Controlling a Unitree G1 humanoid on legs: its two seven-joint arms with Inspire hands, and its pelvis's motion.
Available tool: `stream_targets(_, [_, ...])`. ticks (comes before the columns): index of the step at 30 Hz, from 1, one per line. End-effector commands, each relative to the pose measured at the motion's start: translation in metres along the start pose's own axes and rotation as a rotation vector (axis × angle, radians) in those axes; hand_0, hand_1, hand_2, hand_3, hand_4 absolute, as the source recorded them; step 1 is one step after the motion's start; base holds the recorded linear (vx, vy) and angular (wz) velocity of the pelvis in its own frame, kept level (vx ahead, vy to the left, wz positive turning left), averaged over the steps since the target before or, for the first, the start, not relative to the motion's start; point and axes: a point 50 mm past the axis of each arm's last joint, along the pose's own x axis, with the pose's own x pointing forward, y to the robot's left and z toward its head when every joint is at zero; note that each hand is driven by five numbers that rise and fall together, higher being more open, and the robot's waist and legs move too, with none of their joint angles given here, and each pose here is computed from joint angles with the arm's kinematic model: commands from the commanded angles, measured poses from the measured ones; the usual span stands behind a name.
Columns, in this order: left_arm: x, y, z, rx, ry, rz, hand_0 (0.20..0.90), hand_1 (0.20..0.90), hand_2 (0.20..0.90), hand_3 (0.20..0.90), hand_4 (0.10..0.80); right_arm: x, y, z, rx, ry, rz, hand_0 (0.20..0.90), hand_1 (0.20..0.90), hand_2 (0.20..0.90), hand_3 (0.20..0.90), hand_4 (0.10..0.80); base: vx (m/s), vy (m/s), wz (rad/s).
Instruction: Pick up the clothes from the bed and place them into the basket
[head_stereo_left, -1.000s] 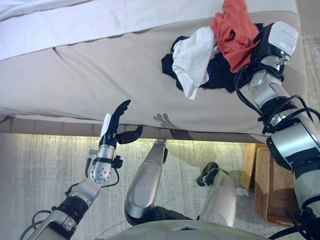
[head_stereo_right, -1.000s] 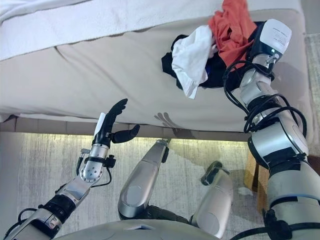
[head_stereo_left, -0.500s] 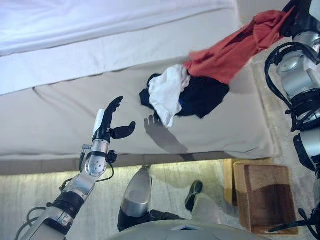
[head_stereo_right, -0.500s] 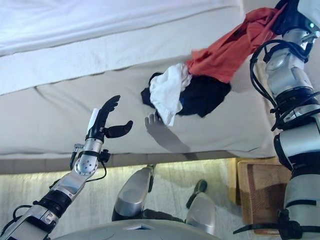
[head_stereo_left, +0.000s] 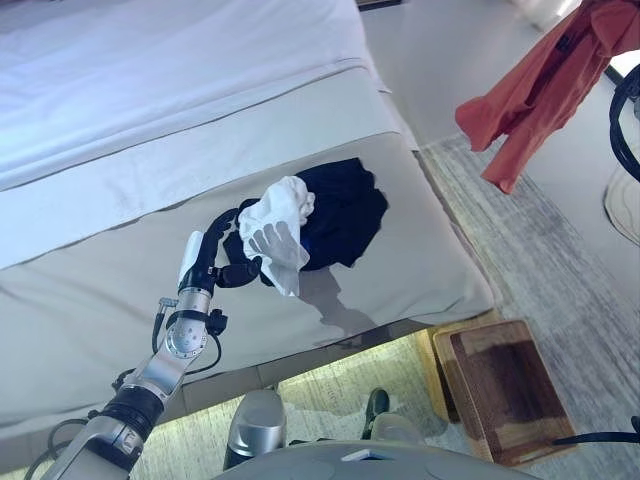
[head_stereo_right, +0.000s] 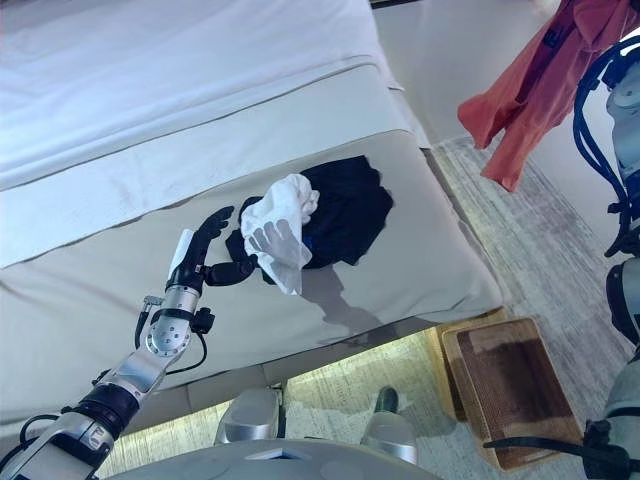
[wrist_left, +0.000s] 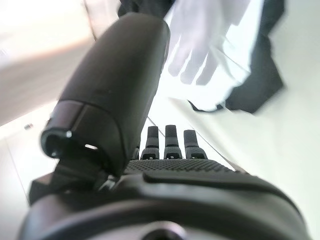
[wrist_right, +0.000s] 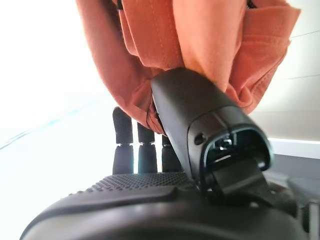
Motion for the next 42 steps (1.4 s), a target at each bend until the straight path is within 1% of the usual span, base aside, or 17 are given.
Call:
stream_targets(1, [-0.003, -0.011, 0.004, -0.035, -0.050, -0.031, 0.900, 0.900, 0.900, 0.900, 0.800, 0.012, -0.039, 0.004, -0.047, -0.099, -0.121, 0.300, 0.300, 0.300, 0.200, 0.100, -0.001, 0.010, -0.29])
stream_targets(4, [0.001, -0.014, 0.007, -0.036, -0.060, -0.042, 0.900, 0.900, 0.900, 0.900, 0.800, 0.004, -0.031, -0.006, -0.053, -0.085, -0.078, 0.300, 0.300, 0.300, 0.200, 0.100, 0.005, 0.008, -0.33])
stream_targets(6, [0.003, -0.015, 0.009, -0.035, -0.066, -0.046, 0.900, 0.900, 0.900, 0.900, 0.800, -0.007, -0.021, -0.015, -0.043, -0.062, -0.037, 0.300, 0.300, 0.300, 0.200, 0.100, -0.009, 0.006, -0.30])
stream_targets(9, [0.006, -0.018, 0.012, -0.040, -0.078, -0.044, 0.900, 0.900, 0.900, 0.900, 0.800, -0.034, 0.006, -0.038, -0.009, 0.008, 0.061, 0.300, 0.300, 0.300, 0.200, 0.100, -0.021, -0.003, -0.32])
stream_targets(10, [0.007, -0.019, 0.013, -0.040, -0.078, -0.042, 0.900, 0.900, 0.900, 0.900, 0.800, -0.038, 0.010, -0.041, -0.010, 0.013, 0.072, 0.300, 0.300, 0.300, 0.200, 0.100, -0.039, -0.019, -0.27])
stream_targets(11, [0.009, -0.021, 0.015, -0.039, -0.081, -0.044, 0.900, 0.900, 0.900, 0.900, 0.800, -0.049, 0.020, -0.050, -0.013, 0.046, 0.115, 0.300, 0.300, 0.300, 0.200, 0.100, -0.043, -0.030, -0.24])
stream_targets(13, [0.012, -0.023, 0.018, -0.032, -0.089, -0.050, 0.900, 0.900, 0.900, 0.900, 0.800, -0.060, 0.029, -0.062, -0.024, 0.086, 0.158, 0.300, 0.300, 0.300, 0.200, 0.100, -0.051, -0.040, -0.29])
stream_targets(18, [0.017, -0.027, 0.024, -0.030, -0.099, -0.052, 0.900, 0.900, 0.900, 0.900, 0.800, -0.076, 0.043, -0.078, -0.024, 0.151, 0.252, 0.300, 0.300, 0.300, 0.200, 0.100, -0.033, -0.047, -0.22])
stream_targets(24, [0.021, -0.033, 0.030, -0.038, -0.113, -0.061, 0.900, 0.900, 0.900, 0.900, 0.800, -0.093, 0.062, -0.081, -0.021, 0.164, 0.360, 0.300, 0.300, 0.300, 0.200, 0.100, -0.037, -0.061, -0.12])
stream_targets(26, [0.022, -0.035, 0.032, -0.044, -0.117, -0.064, 0.900, 0.900, 0.900, 0.900, 0.800, -0.102, 0.069, -0.082, -0.023, 0.159, 0.399, 0.300, 0.300, 0.300, 0.200, 0.100, -0.036, -0.041, -0.03])
stream_targets(30, [0.022, -0.040, 0.034, -0.047, -0.124, -0.080, 0.900, 0.900, 0.900, 0.900, 0.800, -0.129, 0.087, -0.089, -0.064, 0.156, 0.511, 0.300, 0.300, 0.300, 0.200, 0.100, 0.004, -0.042, 0.01])
stream_targets(37, [0.023, -0.037, 0.035, -0.049, -0.137, -0.076, 0.900, 0.900, 0.900, 0.900, 0.800, -0.151, 0.100, -0.105, -0.095, 0.231, 0.575, 0.300, 0.300, 0.300, 0.200, 0.100, 0.004, -0.019, 0.00])
stream_targets(42, [0.023, -0.036, 0.036, -0.057, -0.143, -0.072, 0.900, 0.900, 0.900, 0.900, 0.800, -0.175, 0.106, -0.127, -0.130, 0.313, 0.622, 0.300, 0.300, 0.300, 0.200, 0.100, 0.000, 0.000, 0.00])
